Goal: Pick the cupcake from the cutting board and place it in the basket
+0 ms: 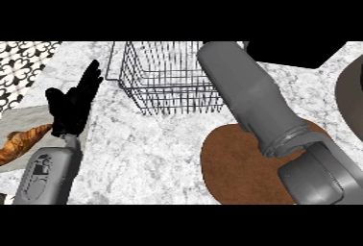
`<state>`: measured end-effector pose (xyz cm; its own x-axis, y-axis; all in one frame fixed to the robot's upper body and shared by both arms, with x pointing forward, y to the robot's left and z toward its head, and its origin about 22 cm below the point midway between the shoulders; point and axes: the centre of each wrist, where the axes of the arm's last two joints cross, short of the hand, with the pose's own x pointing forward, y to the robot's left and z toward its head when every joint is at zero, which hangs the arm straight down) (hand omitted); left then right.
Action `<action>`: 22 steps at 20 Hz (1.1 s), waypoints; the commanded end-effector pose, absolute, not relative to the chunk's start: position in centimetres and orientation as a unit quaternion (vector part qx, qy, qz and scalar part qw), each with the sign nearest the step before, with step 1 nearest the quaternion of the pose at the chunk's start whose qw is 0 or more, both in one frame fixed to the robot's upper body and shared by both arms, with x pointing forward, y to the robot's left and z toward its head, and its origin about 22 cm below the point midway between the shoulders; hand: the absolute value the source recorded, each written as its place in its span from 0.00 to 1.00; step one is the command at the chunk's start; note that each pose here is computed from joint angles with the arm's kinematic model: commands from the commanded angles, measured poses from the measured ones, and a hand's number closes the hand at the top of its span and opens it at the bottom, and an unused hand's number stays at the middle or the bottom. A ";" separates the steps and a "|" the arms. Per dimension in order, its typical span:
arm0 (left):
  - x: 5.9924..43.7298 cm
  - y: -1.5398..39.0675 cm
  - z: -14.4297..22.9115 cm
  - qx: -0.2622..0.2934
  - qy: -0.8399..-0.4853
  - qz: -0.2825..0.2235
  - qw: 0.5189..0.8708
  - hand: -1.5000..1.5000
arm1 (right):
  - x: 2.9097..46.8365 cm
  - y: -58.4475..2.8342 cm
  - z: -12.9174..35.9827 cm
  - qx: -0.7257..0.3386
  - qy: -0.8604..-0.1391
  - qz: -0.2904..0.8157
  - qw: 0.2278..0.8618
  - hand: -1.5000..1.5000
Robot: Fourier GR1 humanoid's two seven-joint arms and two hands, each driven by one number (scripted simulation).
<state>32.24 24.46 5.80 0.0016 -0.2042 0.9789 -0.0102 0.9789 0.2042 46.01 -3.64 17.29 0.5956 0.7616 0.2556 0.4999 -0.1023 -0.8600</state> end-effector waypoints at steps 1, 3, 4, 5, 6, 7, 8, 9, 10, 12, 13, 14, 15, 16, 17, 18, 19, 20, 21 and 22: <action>32.7 23.3 5.7 0.071 -0.703 -0.073 0.704 0.50 | 45.9 -2.7 18.7 -0.759 -0.347 0.128 0.536 1.00; 32.3 23.2 5.5 0.072 -0.705 -0.065 0.703 0.50 | 45.9 -2.4 19.5 -0.742 -0.326 0.138 0.570 1.00; 32.6 23.6 6.0 0.075 -0.705 -0.069 0.701 0.50 | 45.9 -2.9 18.4 -0.739 -0.309 0.155 0.578 1.00; 32.4 24.1 6.1 0.075 -0.704 -0.073 0.703 0.50 | 45.9 -3.2 17.7 -0.728 -0.300 0.159 0.595 1.00; 32.3 23.9 5.6 0.077 -0.704 -0.066 0.703 0.50 | 45.9 -3.4 17.3 -0.720 -0.289 0.169 0.608 1.00; 32.4 24.5 6.4 0.079 -0.708 -0.072 0.698 0.50 | 45.9 -3.5 17.1 -0.712 -0.280 0.173 0.621 1.00; 32.2 24.4 5.7 0.080 -0.706 -0.066 0.700 0.50 | 45.9 -3.4 17.2 -0.706 -0.279 0.173 0.627 1.00; 32.6 24.1 7.1 0.078 -0.711 -0.065 0.696 0.50 | 45.9 -3.5 17.0 -0.693 -0.277 0.184 0.640 1.00; 32.4 25.0 7.0 0.083 -0.710 -0.072 0.695 0.50 | 45.9 -3.8 16.4 -0.700 -0.268 0.179 0.637 1.00; 31.8 25.1 6.0 0.078 -0.709 -0.068 0.698 0.50 | 45.9 -4.1 15.9 -0.701 -0.273 0.182 0.633 1.00; 32.8 24.7 7.1 0.076 -0.707 -0.063 0.700 0.50 | 45.9 -3.6 16.7 -0.696 -0.278 0.177 0.638 1.00; 32.1 24.4 6.2 0.084 -0.703 -0.070 0.703 0.50 | 45.9 -3.8 16.4 -0.699 -0.278 0.173 0.636 1.00; 32.1 24.8 6.0 0.073 -0.707 -0.071 0.699 0.50 | 45.9 -3.7 16.7 -0.702 -0.283 0.171 0.631 1.00; 32.4 24.6 5.8 0.082 -0.705 -0.064 0.701 0.50 | 45.9 -3.6 16.8 -0.702 -0.279 0.179 0.631 1.00; 31.5 25.0 5.2 0.077 -0.703 -0.061 0.704 0.50 | 45.9 -4.2 15.5 -0.704 -0.269 0.186 0.631 1.00; 32.6 23.5 6.3 0.073 -0.705 -0.066 0.702 0.50 | 45.9 -4.1 15.8 -0.703 -0.278 0.172 0.631 1.00; 32.2 24.8 5.9 0.080 -0.702 -0.066 0.704 0.50 | 45.9 -4.0 16.0 -0.707 -0.274 0.180 0.627 1.00; 32.1 26.0 5.2 0.086 -0.702 -0.062 0.704 0.50 | 45.8 -4.5 14.8 -0.705 -0.270 0.189 0.629 1.00; 31.7 25.9 5.3 0.091 -0.704 -0.059 0.702 0.50 | 45.8 -4.6 14.7 -0.706 -0.271 0.187 0.627 1.00; 32.7 25.0 6.6 0.079 -0.709 -0.066 0.698 0.50 | 45.9 -4.3 15.4 -0.706 -0.259 0.189 0.632 1.00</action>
